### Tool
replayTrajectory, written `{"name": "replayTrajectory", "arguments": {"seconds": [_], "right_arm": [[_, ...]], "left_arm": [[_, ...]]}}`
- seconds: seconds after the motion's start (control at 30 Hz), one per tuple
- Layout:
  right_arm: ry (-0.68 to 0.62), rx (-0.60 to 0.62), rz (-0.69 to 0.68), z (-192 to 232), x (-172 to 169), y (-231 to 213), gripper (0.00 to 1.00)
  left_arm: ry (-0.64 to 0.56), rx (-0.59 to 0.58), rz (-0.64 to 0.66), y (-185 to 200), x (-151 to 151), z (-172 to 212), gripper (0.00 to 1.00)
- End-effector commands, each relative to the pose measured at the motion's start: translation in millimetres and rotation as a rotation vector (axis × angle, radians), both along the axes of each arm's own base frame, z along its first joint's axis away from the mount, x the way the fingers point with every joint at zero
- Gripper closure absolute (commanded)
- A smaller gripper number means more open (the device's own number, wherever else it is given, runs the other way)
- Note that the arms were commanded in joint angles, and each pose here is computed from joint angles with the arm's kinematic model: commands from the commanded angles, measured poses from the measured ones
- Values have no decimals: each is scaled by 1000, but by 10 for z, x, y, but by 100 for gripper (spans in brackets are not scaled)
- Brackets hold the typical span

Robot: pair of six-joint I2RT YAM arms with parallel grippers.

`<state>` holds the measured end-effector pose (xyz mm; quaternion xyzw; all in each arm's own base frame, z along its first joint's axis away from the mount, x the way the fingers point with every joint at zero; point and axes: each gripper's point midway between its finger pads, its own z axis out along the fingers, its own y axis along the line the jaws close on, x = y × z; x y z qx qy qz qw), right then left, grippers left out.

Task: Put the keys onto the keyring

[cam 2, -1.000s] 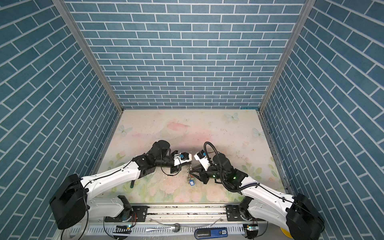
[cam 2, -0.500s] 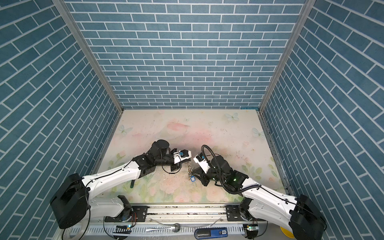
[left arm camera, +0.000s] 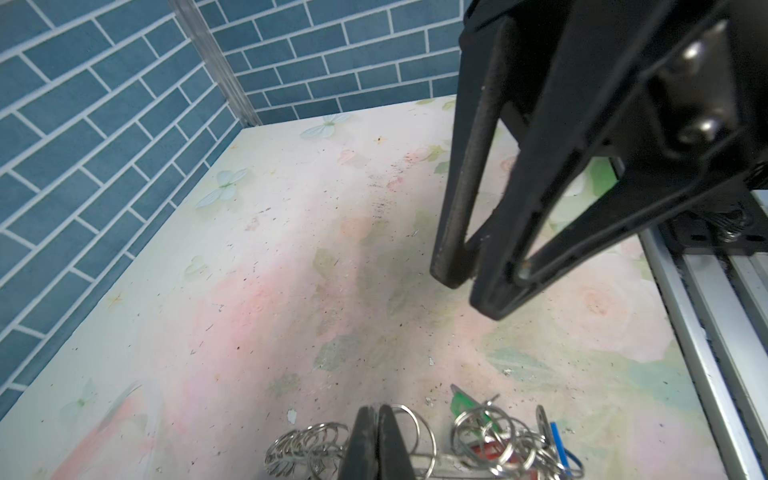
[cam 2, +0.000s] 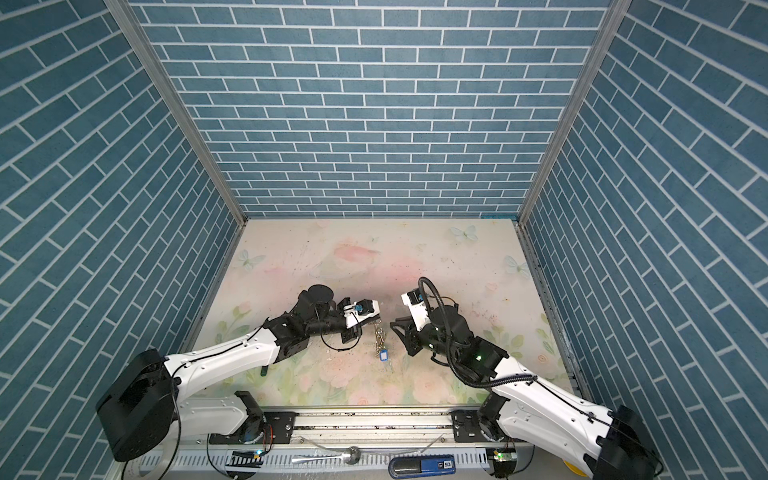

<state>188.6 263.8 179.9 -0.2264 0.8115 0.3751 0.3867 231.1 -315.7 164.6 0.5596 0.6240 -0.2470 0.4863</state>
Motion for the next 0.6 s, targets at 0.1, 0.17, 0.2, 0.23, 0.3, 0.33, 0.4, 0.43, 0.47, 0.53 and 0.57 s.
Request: {"name": "replayTrajectory", "arguments": {"seconds": [0.1, 0.17, 0.2, 0.23, 0.3, 0.33, 0.4, 0.43, 0.47, 0.53, 0.57], "right_arm": [[215, 137, -130, 39, 162, 53, 76], [247, 242, -64, 135, 117, 167, 73], [263, 286, -48, 175, 114, 205, 73], [284, 306, -52, 174, 129, 222, 73], [306, 315, -58, 155, 155, 247, 73], [315, 314, -63, 134, 167, 257, 73], [330, 306, -75, 84, 191, 264, 74], [338, 296, -80, 49, 202, 268, 74], [344, 289, -87, 19, 213, 264, 75], [353, 272, -104, -43, 230, 250, 75], [354, 269, -114, -64, 241, 238, 75]], "left_arm": [[-39, -80, 91, -33, 170, 136, 100], [-37, -81, 90, -45, 168, 125, 100], [-36, -82, 88, -52, 163, 122, 100], [-37, -84, 88, -58, 158, 124, 100], [-37, -87, 87, -61, 152, 119, 100], [-37, -91, 86, -66, 149, 120, 100], [-35, -104, 87, -71, 145, 129, 100], [-32, -110, 88, -74, 144, 133, 100], [-32, -114, 88, -79, 148, 137, 100], [-32, -118, 91, -75, 147, 143, 100], [-33, -121, 92, -74, 149, 149, 100]]}}
